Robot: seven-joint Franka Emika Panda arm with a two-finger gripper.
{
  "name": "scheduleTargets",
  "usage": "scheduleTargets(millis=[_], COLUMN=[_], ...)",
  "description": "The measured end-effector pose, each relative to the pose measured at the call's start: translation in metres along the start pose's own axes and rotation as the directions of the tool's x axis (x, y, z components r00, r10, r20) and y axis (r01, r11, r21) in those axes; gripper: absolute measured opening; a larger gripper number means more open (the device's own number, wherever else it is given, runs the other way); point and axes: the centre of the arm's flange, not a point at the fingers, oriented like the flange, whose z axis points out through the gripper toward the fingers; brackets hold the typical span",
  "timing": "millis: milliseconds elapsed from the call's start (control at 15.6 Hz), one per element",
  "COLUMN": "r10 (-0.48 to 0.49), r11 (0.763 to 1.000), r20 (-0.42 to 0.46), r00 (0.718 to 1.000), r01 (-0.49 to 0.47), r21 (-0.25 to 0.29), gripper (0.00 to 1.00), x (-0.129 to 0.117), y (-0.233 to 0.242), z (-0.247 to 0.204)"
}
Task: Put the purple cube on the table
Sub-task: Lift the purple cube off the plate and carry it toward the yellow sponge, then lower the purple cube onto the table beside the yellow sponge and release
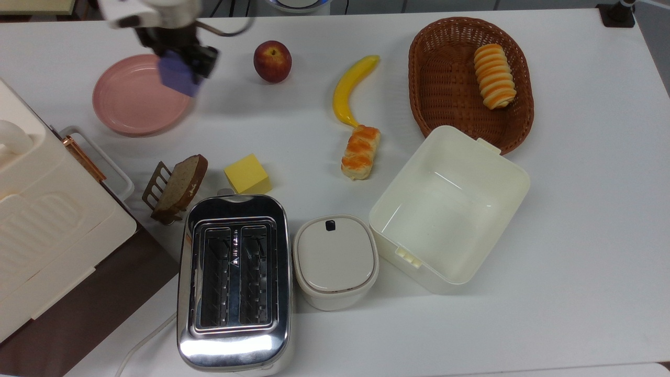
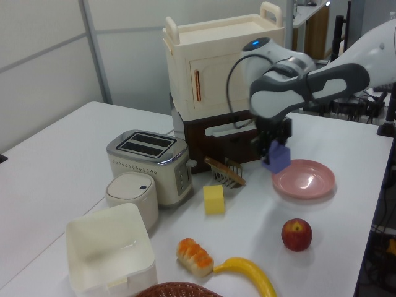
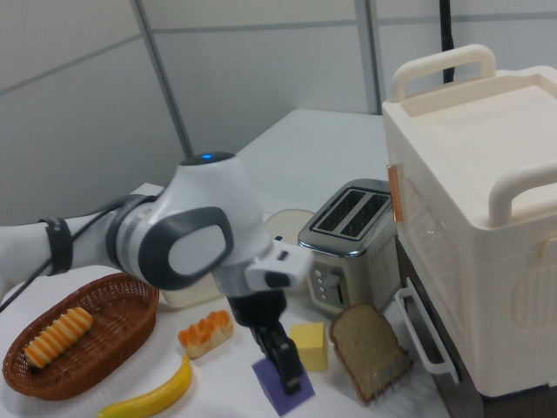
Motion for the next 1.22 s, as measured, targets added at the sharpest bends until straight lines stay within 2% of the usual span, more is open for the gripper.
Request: scheduleTargets(millis=[448,640,768,896,1216], r10=[-0.127,-0.147,-0.153,-0.159,-0.160], r11=[0.992,0.989,0.988,0.986,0.986], r20=[0.041,0.062,0.060,0.055,0.050], r00=[0.991,0.987,0.986,0.986,0.986], r01=[0.127,0.147,0.155,0.162,0.162], r21=[0.002,-0.002,-0.019,-0.035,-0.036], gripper=[0.62,0.63,0.78,0.99,1.00], x=[-0.017,-0.018,-0.015,-0.013,-0.011], y=[-0.100,-0.120,-0.119,-0.118,-0.118], z=[0.023,0.036,0.039,0.041,0.039])
